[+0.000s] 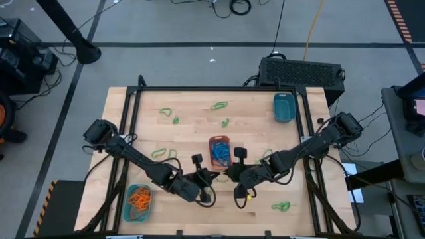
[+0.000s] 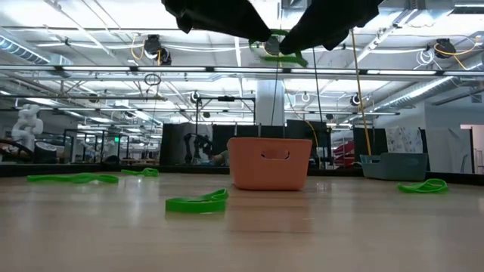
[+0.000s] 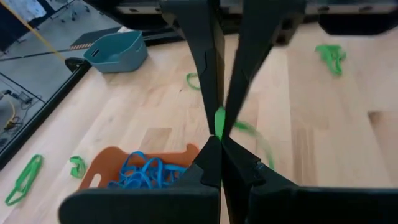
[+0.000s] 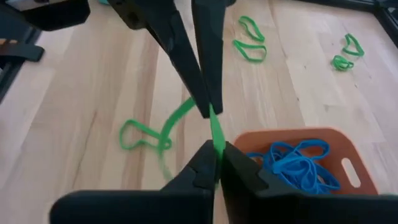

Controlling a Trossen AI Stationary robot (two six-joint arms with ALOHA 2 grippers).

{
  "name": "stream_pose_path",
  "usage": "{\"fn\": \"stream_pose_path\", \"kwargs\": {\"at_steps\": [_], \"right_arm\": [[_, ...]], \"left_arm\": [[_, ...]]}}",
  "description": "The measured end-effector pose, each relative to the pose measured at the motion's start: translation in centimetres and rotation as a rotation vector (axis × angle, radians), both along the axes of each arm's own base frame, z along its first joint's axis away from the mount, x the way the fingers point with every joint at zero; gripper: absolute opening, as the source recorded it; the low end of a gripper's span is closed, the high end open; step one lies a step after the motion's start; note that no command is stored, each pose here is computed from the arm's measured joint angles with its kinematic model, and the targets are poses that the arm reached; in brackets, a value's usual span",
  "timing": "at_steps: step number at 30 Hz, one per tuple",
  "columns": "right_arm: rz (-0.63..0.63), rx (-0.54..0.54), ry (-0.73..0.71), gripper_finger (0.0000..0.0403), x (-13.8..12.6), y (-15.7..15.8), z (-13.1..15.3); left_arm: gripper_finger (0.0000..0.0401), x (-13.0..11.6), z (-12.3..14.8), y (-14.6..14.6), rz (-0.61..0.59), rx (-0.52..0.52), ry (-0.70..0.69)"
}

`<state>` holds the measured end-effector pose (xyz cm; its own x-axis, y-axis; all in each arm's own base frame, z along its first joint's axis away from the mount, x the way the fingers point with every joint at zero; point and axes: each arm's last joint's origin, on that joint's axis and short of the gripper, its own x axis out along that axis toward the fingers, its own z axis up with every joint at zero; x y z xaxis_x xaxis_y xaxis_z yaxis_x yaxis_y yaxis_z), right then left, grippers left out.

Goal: Sort rubber bands into baskets
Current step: Put the green rubber band into the blue bin

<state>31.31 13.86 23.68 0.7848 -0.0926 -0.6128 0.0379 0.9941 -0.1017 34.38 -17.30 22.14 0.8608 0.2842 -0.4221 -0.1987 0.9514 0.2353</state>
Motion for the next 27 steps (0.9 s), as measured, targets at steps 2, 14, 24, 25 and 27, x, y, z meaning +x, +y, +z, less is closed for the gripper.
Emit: {"fn": "stream_pose_path", "kwargs": {"at_steps": [2,14,24,25,27], "right_arm": [[-0.005,-0.002,0.011,0.0009,0.0,-0.1,-0.1],[-0.08,-0.047,0.12,0.0001,0.0,-2.4,-0.9],[-0.295,-0.151,0.377,0.0,-3.0,-12.2,1.3],[-0.336,-0.146,0.391,0.0,-3.7,-13.6,1.9],[-0.429,-0.129,0.416,0.0,-5.2,-16.3,2.9]], "left_arm": [[0.0004,-0.1,-0.2,0.1,-0.001,0.01,0.021],[0.013,-1.1,-1.6,0.9,0.063,0.002,0.17],[0.0138,-5.5,-3.0,4.1,0.166,0.171,0.324],[0.0138,-6.4,-3.3,4.7,0.194,0.195,0.317],[0.0138,-8.2,-4.0,6.1,0.267,0.223,0.283]]}}
